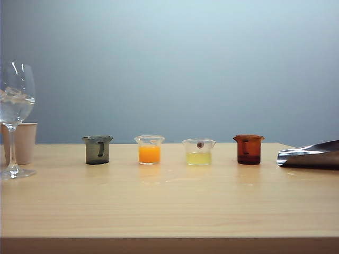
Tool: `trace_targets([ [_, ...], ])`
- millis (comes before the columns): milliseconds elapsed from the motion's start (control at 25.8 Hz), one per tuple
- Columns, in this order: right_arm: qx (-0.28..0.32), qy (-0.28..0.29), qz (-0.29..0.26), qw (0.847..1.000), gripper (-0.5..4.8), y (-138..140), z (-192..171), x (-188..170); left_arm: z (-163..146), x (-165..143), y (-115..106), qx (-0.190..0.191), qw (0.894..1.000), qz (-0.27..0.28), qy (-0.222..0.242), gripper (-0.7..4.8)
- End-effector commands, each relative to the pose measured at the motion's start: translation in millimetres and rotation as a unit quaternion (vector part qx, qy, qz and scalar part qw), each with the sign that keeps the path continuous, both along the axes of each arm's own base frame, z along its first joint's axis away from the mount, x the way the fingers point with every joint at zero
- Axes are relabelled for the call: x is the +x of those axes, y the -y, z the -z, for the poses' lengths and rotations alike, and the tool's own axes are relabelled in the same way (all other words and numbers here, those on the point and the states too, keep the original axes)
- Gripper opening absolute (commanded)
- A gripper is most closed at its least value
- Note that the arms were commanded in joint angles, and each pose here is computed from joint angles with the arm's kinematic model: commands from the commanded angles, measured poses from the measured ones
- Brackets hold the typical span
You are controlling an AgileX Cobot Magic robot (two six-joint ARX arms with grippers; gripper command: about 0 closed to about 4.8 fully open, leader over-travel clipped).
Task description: Pick up the first measuring cup from the left, pour the coconut rum inside into the goblet, and finally put the measuring cup back in its original place.
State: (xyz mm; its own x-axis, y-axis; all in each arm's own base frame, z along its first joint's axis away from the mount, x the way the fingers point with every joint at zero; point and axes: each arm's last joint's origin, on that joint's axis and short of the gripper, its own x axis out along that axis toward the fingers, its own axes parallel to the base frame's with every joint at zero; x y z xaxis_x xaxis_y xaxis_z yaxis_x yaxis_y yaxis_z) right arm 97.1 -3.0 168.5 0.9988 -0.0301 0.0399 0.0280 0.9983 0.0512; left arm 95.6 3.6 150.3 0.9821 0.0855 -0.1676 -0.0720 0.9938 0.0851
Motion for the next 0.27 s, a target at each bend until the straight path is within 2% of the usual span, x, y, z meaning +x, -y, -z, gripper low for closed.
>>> trace_targets([
  [39,0.001,-0.004,-0.001,1.000,0.02,-0.1,1.7,0.5,0.9,0.2,0.1,-0.001,1.000,0.002,-0.001,0.04],
  [272,0.001,-0.005,-0.002,1.000,0.02,-0.3,1.7,0.5,0.9,0.2,0.2,-0.001,1.000,0.002,-0.001,0.04],
])
